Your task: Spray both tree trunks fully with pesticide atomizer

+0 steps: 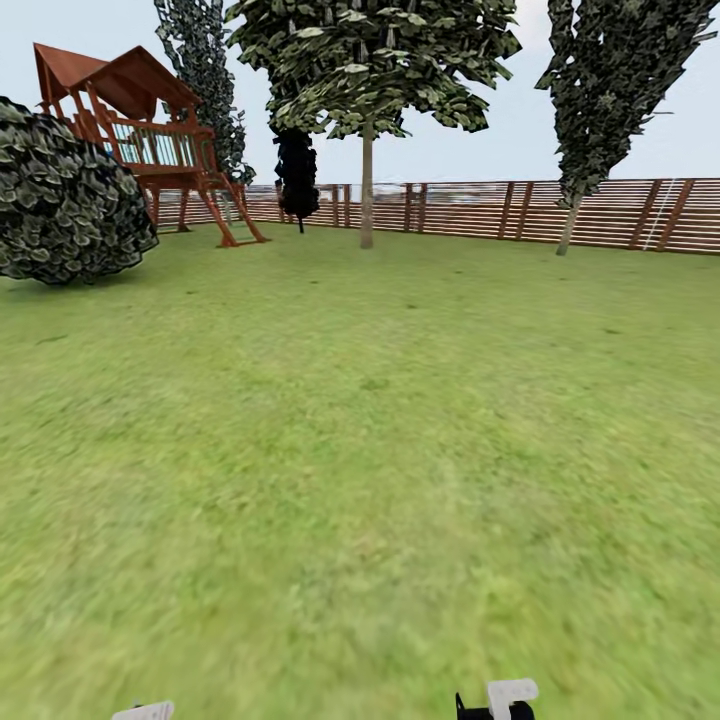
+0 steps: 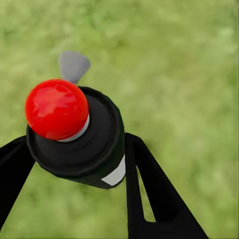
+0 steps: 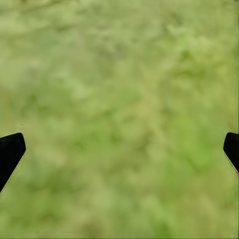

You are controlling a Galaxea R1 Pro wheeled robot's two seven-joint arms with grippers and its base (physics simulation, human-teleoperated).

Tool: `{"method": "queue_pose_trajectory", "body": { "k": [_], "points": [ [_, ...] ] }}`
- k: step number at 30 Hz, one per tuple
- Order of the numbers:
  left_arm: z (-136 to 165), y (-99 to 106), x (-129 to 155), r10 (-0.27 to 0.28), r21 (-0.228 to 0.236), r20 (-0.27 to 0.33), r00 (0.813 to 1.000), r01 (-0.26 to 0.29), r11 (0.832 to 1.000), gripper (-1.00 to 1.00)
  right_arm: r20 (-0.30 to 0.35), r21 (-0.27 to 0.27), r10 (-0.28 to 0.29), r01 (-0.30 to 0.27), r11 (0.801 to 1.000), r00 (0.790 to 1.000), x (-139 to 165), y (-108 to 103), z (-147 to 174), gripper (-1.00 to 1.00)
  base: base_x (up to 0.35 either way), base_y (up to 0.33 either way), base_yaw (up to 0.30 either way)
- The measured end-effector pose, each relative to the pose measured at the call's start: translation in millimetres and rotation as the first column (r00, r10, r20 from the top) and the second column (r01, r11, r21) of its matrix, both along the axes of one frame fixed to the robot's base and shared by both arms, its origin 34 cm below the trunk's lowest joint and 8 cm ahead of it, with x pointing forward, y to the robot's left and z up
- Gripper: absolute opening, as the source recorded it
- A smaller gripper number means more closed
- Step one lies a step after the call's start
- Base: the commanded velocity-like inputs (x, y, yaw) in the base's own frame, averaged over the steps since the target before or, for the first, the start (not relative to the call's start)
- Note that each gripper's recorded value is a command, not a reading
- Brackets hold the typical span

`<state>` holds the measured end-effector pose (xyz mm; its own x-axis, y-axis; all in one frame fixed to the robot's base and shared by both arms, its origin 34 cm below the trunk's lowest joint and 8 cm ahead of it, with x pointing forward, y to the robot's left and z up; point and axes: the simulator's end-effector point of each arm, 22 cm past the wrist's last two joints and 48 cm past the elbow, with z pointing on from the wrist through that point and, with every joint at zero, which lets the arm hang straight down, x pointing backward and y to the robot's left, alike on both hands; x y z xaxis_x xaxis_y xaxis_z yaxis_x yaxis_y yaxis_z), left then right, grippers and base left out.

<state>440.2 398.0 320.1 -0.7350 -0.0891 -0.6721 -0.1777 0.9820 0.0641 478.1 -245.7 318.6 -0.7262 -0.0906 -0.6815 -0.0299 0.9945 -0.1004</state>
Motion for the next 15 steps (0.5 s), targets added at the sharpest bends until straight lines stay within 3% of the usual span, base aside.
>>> {"method": "queue_pose_trajectory", "body": {
  "k": [15],
  "points": [
    [-1.4,-4.6,-0.7,-0.003,-0.007,-0.003,1.000,0.003,1.000,-1.00,0.000,0.000,0.000,0.000,1.000,1.000,0.0,0.0,0.0,1.00,0.340,0.000,0.000]
  ]
}}
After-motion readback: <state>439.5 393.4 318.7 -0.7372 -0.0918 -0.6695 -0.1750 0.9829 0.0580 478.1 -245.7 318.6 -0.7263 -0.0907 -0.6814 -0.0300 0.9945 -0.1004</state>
